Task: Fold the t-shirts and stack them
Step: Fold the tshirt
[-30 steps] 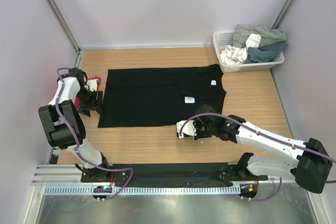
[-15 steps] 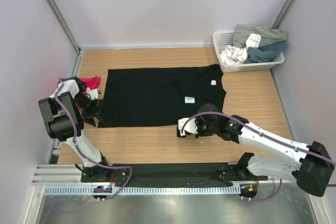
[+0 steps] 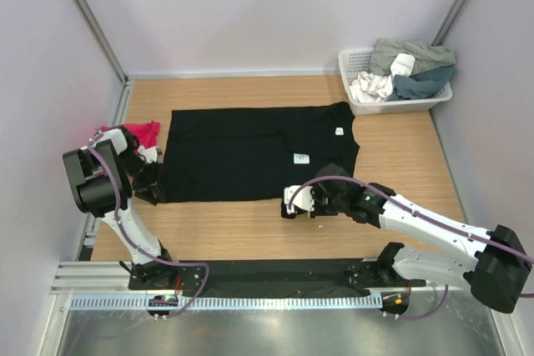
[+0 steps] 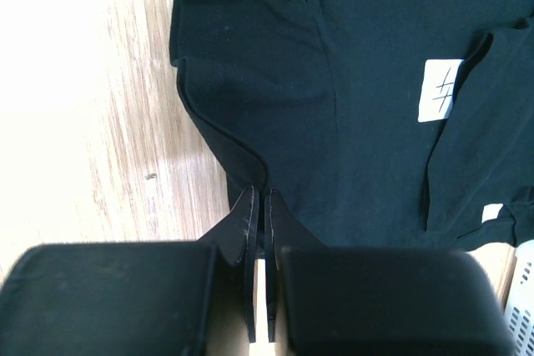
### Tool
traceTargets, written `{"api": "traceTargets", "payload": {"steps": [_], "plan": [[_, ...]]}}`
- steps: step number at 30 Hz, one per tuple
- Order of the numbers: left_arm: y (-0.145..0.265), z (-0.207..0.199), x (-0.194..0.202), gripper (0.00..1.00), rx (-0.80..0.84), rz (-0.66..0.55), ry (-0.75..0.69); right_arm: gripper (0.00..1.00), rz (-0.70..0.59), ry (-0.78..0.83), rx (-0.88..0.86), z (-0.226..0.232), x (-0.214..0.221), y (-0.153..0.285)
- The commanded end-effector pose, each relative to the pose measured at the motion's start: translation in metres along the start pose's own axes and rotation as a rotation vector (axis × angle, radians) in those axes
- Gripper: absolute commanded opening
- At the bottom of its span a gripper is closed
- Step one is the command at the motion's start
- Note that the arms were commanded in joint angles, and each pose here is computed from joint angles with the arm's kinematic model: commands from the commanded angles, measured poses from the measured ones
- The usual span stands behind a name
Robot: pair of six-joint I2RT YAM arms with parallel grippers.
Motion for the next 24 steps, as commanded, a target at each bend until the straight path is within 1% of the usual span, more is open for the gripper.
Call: {"api": "traceTargets", "payload": {"steps": [1,3,4,6,7,9,10,12,16,17,19,20,23,24], "plan": [[-0.006,0.006,-0.005,0.40,0.015,-0.022,-0.005,0.02,-0.039,-0.018,0.021,-0.003,-0.004,0.001],[-0.007,0.006,-0.006,0.30,0.022,-0.028,-0.003,0.01,-0.040,-0.023,0.024,-0.004,-0.004,0.002],[-0.007,0.005,-0.006,0.22,0.022,-0.028,-0.004,0.02,-0.039,-0.024,0.026,-0.004,-0.003,0.002],[-0.007,0.005,-0.005,0.15,0.018,-0.032,-0.008,0.01,-0.040,-0.027,0.027,-0.005,-0.004,0.002],[-0.007,0.005,-0.004,0.08,0.015,-0.034,-0.011,0.01,-0.038,-0.028,0.030,-0.005,-0.004,0.003],[-0.006,0.004,-0.003,0.04,0.010,-0.032,-0.016,0.02,-0.042,-0.038,0.043,-0.008,-0.004,0.005],[-0.003,0.003,-0.002,0.00,0.009,-0.036,-0.023,0.01,-0.042,-0.048,0.049,-0.009,-0.005,0.006],[0.005,0.001,-0.003,0.00,0.011,-0.050,-0.034,0.01,-0.052,-0.067,0.074,-0.017,-0.010,0.012],[0.042,-0.010,-0.012,0.00,-0.002,-0.135,-0.089,0.01,-0.063,-0.129,0.138,-0.041,-0.021,0.029],[0.061,-0.014,-0.019,0.00,-0.017,-0.176,-0.110,0.01,-0.081,-0.145,0.163,-0.050,-0.028,0.036],[0.078,-0.022,-0.026,0.00,-0.002,-0.203,-0.131,0.01,-0.084,-0.152,0.184,-0.057,-0.033,0.041],[0.090,-0.023,-0.036,0.00,-0.013,-0.234,-0.149,0.01,-0.089,-0.161,0.207,-0.065,-0.038,0.046],[0.099,-0.032,-0.050,0.00,0.038,-0.238,-0.169,0.01,-0.089,-0.183,0.242,-0.080,-0.042,0.050],[0.105,-0.032,-0.062,0.00,0.059,-0.253,-0.172,0.02,-0.091,-0.187,0.259,-0.085,-0.043,0.051]]}}
Point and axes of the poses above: each gripper's point midway between its finger pads, its own y axis back along the fingers, its own z axis along the line the jaws close on, x = y × z, the point moved 7 cm from there along y, back along the fingers, and after that the axes turned 15 degrees about -y, right-handed, at the moved point
